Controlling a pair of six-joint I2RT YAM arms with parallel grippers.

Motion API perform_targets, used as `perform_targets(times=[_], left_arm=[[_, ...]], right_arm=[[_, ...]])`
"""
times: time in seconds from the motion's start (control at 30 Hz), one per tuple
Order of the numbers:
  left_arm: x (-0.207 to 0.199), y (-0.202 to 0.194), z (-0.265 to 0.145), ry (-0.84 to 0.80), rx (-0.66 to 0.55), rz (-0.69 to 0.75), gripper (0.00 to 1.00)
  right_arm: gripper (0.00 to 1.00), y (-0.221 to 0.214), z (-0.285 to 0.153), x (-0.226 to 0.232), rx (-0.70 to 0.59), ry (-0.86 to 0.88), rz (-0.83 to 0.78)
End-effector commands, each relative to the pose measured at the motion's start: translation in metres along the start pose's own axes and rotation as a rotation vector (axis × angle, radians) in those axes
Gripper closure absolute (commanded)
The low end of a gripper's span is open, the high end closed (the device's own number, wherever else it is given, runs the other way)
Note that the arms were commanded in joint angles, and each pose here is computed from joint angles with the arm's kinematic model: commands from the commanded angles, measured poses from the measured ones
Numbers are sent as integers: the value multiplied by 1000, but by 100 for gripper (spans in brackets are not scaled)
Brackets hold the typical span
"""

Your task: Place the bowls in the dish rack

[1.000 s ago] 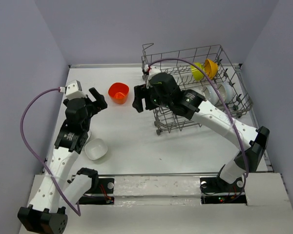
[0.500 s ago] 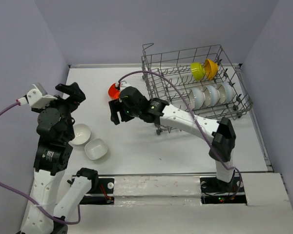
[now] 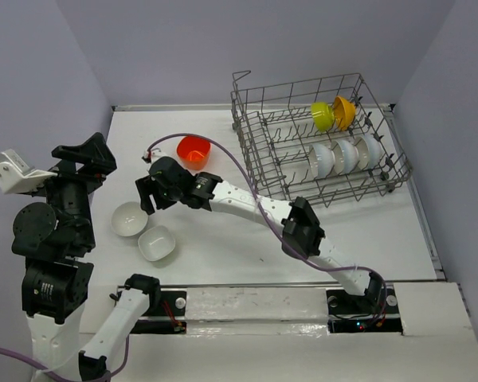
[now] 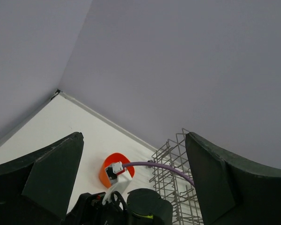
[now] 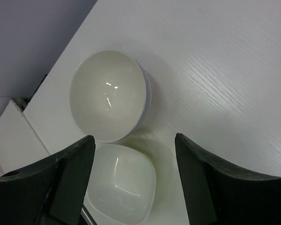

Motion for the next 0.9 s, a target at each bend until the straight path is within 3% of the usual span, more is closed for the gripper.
perform_targets(times=[0.0, 0.53, 0.87], left_arm=[[-1, 1, -4, -17, 13, 8, 1], [2, -3, -10, -32, 31, 0, 1], [2, -3, -11, -38, 34, -1, 1]], right_arm=[[26, 17, 5, 19, -93, 55, -7], [27, -28, 54, 46, -107, 36, -55], [31, -33, 69, 37, -138, -39, -56]])
Point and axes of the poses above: each gripper's point midway between its finger pads, its own z axis out along the fingers, its own x axis along the line the jaws close on, y = z × x, the point moved 6 cm from there along -z, back along the fingers, and after that the axes turned 14 degrees about -z, right-handed, at the moved point
